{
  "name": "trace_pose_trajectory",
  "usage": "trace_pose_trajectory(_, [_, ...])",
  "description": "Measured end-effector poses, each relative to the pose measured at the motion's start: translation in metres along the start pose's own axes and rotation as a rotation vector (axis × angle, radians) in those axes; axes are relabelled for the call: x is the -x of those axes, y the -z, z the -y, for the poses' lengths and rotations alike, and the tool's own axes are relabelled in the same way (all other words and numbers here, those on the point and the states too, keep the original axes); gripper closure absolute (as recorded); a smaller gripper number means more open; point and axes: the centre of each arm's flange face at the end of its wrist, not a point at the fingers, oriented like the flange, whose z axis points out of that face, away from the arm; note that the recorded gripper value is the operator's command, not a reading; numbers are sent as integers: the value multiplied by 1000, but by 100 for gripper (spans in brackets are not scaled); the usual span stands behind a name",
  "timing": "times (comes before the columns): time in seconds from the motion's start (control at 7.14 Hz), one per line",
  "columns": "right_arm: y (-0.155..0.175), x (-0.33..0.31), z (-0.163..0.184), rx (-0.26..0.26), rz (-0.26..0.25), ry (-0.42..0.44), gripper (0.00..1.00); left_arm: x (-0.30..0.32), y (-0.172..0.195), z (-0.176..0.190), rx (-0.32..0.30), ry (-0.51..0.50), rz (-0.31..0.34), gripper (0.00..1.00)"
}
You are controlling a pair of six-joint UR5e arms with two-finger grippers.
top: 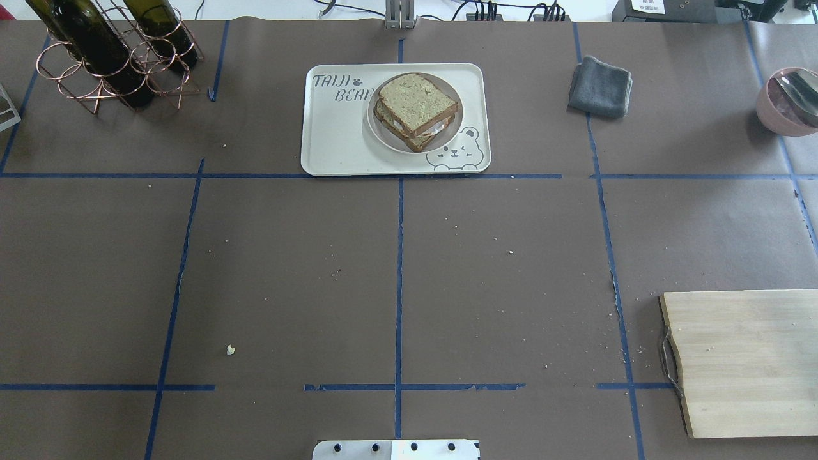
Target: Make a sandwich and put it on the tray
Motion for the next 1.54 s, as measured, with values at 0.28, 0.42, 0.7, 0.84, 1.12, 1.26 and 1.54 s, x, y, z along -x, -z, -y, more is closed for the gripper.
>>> trace_pose_trajectory(0.28, [2,5,-6,-5,33,4,0,-8,9,19,-20,-27,8,0])
trace_pose_trajectory(0.42, [4,7,-5,-9,38,7,0,-10,12,23,-26,-34,9,0])
trace_pose_trajectory(0.7, [11,16,-4,-24,52,21,0,-10,12,25,-26,-36,11,0])
trace_pose_trajectory(0.84, [14,20,-5,-29,58,27,0,-11,12,26,-28,-38,12,0])
trace_pose_trajectory(1.12, [15,24,-7,-32,84,31,0,-9,10,26,-26,-34,12,0])
trace_pose_trajectory(1.26, [16,26,-7,-34,93,32,0,-8,9,26,-23,-26,11,0])
trace_pose_trajectory(1.54, [17,27,-7,-35,99,31,0,-8,7,26,-17,25,8,0])
